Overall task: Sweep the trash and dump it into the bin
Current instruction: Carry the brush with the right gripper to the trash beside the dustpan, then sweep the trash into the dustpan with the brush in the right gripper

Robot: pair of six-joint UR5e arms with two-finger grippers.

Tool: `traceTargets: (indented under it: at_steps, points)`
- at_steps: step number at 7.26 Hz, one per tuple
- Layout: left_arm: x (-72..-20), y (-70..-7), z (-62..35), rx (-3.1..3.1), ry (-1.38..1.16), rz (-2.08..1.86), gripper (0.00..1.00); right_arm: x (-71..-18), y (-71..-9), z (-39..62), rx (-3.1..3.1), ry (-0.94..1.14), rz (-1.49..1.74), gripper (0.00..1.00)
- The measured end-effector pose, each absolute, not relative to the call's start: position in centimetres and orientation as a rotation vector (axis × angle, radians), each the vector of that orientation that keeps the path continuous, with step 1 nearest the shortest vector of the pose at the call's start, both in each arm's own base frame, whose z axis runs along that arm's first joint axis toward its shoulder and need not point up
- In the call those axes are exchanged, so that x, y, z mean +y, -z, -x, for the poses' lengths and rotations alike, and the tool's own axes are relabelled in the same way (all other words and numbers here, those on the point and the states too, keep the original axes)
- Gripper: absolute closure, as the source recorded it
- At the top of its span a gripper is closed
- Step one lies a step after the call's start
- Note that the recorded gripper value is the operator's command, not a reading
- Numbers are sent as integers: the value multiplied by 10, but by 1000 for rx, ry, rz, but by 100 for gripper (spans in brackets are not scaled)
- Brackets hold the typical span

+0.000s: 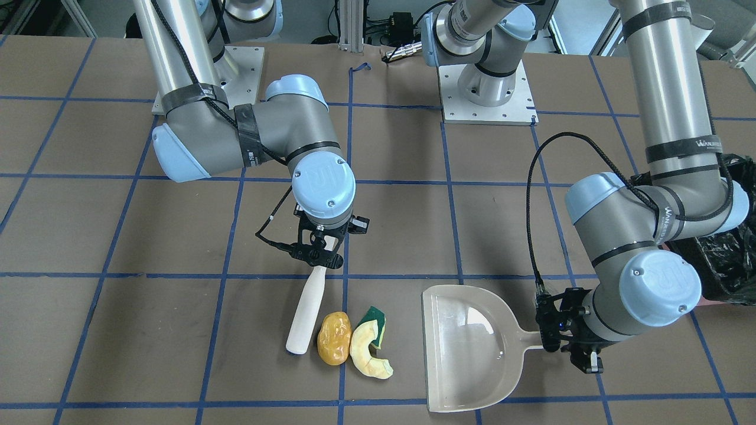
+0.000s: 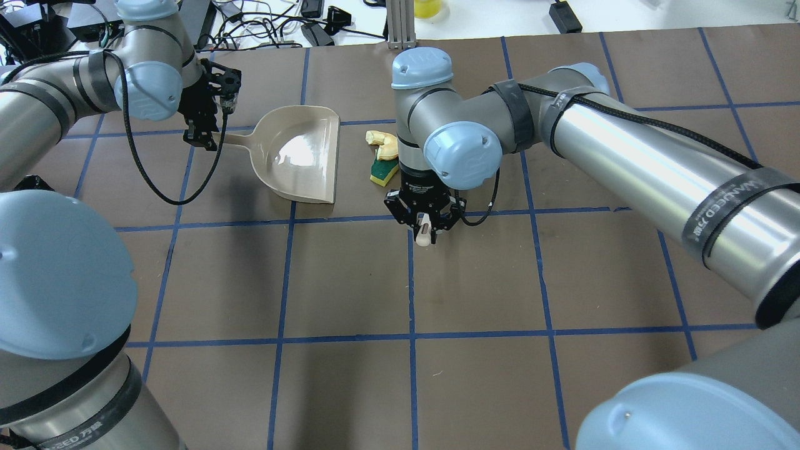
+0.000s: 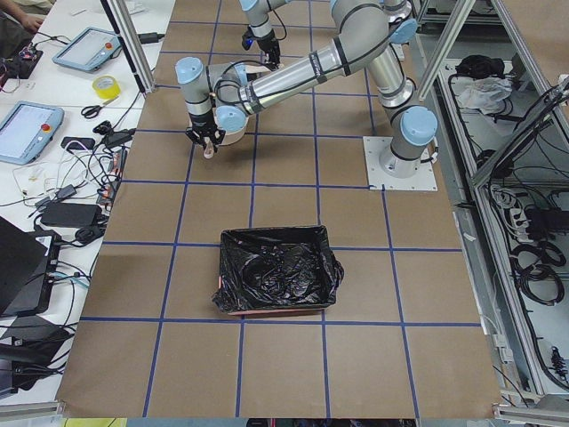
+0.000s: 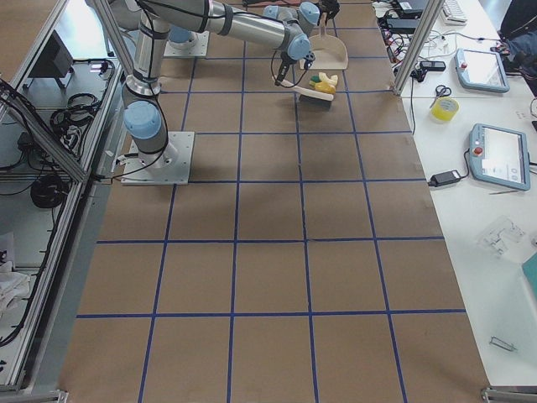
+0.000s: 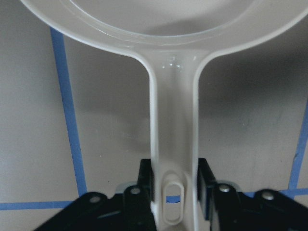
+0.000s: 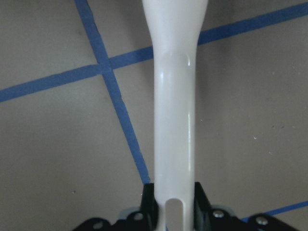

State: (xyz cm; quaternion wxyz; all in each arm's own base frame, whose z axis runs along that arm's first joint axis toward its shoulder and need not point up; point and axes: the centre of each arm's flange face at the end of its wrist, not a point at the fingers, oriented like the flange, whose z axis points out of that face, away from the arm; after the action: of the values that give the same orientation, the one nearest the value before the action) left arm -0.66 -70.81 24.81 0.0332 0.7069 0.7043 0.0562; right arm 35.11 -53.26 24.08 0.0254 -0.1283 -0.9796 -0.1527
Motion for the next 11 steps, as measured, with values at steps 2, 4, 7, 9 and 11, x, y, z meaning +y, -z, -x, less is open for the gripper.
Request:
traceTargets:
  at_steps: [2,4,7,9,11]
  points:
    - [-708,-249,7,2166,-173,-2176,81,-542,-239,-371,-3040,458,398,100]
    - [-708,-250,7,2166,-170,-2174,81,-544,-237,-391,-3067,455,360,100]
    - [-708,-250,7,2168,-169,-2175,81,-532,-234,-421,-3093,434,248,100]
    - [-708,-249,7,2168,-168,-2175,81,-527,-229,-440,-3107,413,184,100]
    - [-708,-249,8,2167,-167,-2177,81,-527,-225,-463,-3118,395,140,100]
